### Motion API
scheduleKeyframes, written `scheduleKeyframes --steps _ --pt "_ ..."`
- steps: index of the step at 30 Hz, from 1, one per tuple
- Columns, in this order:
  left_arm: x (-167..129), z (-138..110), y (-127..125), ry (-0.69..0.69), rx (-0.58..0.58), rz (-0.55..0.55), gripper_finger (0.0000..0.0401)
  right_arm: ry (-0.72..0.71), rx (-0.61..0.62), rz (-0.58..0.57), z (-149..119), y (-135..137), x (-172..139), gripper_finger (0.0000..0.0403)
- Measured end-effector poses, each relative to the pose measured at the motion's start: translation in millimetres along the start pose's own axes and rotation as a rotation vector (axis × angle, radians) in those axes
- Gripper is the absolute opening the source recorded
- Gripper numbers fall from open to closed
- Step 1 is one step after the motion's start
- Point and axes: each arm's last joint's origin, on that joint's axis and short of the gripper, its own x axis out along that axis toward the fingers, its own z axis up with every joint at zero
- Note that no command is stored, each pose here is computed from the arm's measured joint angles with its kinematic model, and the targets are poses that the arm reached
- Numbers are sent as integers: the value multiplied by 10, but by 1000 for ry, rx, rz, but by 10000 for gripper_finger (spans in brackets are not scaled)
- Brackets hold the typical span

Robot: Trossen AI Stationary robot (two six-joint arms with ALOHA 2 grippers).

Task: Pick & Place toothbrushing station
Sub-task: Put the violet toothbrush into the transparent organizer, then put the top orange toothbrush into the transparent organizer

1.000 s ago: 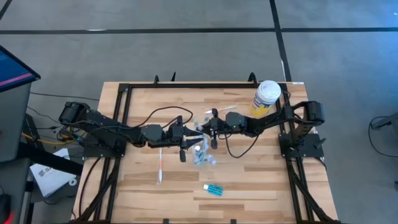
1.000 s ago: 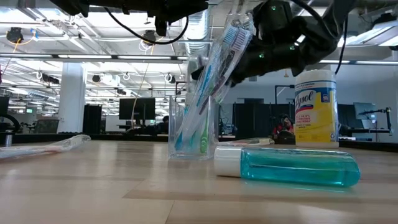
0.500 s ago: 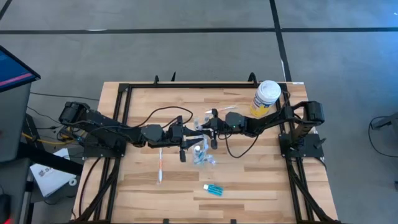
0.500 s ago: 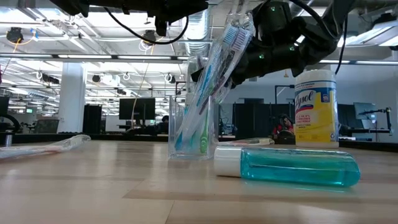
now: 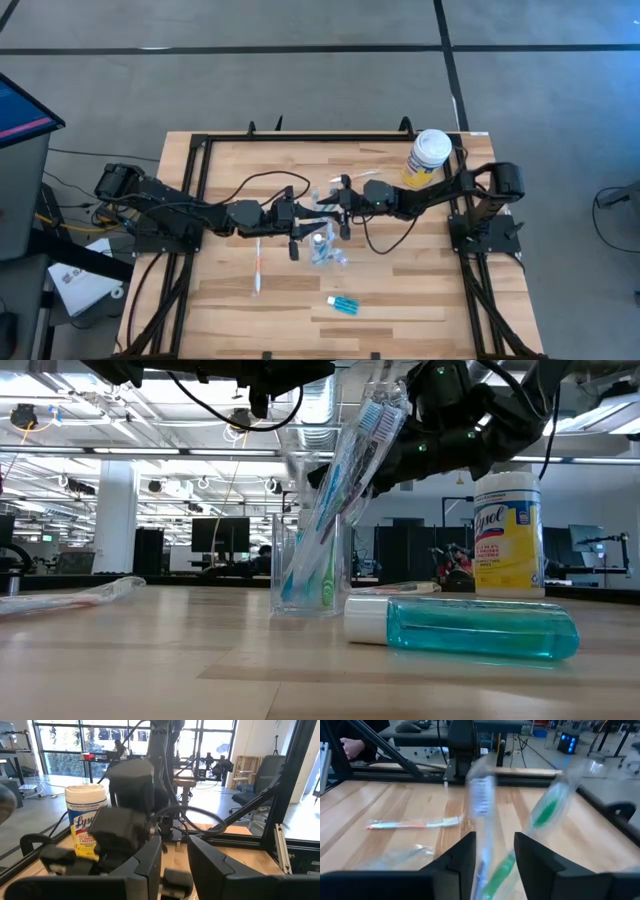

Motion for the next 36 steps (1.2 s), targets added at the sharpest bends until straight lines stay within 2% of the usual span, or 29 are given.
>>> scheduleKeyframes --steps 10,22,28,36 --pt "0 0 0 0 0 0 89 -42 -32 -9 351 -29 -243 143" --pt "0 0 0 0 0 0 89 54 -110 -89 600 -58 -625 133" --pt "0 0 0 0 0 0 89 149 -128 -207 624 -144 -803 134" --pt "0 0 -1 0 0 0 89 321 -87 -268 484 -320 -908 130"
